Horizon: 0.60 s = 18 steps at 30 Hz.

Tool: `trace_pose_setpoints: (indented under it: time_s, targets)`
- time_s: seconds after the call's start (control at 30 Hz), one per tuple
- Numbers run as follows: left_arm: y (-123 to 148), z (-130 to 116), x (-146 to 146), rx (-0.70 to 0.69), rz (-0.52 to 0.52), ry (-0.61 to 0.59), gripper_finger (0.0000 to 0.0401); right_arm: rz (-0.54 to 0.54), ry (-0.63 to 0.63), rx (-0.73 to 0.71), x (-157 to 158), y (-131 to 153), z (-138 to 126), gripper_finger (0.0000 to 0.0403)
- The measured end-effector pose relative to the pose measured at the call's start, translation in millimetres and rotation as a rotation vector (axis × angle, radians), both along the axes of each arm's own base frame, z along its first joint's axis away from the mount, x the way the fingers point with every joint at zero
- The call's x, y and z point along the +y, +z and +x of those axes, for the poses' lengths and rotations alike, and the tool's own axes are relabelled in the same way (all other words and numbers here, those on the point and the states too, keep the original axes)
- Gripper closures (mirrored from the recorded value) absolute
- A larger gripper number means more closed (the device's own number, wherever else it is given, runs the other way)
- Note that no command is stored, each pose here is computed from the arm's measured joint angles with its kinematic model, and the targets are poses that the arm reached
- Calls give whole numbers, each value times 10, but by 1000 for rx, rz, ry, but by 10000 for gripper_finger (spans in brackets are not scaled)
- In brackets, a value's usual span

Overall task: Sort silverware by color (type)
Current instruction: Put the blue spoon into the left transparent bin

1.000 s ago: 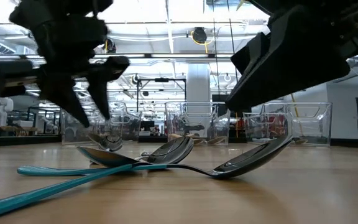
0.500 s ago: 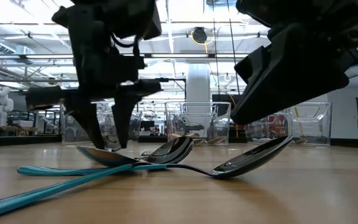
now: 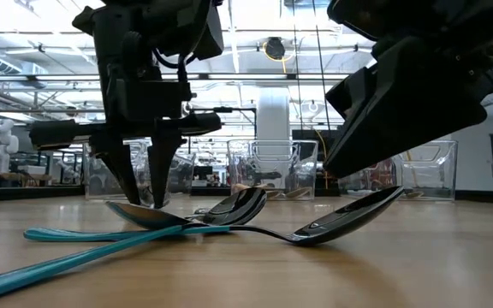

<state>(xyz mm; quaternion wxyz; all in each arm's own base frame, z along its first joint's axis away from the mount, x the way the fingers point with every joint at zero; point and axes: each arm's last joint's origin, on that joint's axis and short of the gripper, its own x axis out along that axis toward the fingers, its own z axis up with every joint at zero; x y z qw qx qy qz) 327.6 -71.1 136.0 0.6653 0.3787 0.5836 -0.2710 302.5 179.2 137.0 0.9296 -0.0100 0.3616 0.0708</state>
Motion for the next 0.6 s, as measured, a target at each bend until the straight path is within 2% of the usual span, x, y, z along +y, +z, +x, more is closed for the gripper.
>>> trace_pose_setpoints:
  time_s: [0.5, 0.6]
  targets:
    - [-15, -6, -2, 4, -8, 19, 390, 0, 1, -3, 2, 2, 1, 399]
    - [-17, -4, -5, -1, -11, 38, 394, -1, 2, -4, 2, 2, 1, 399]
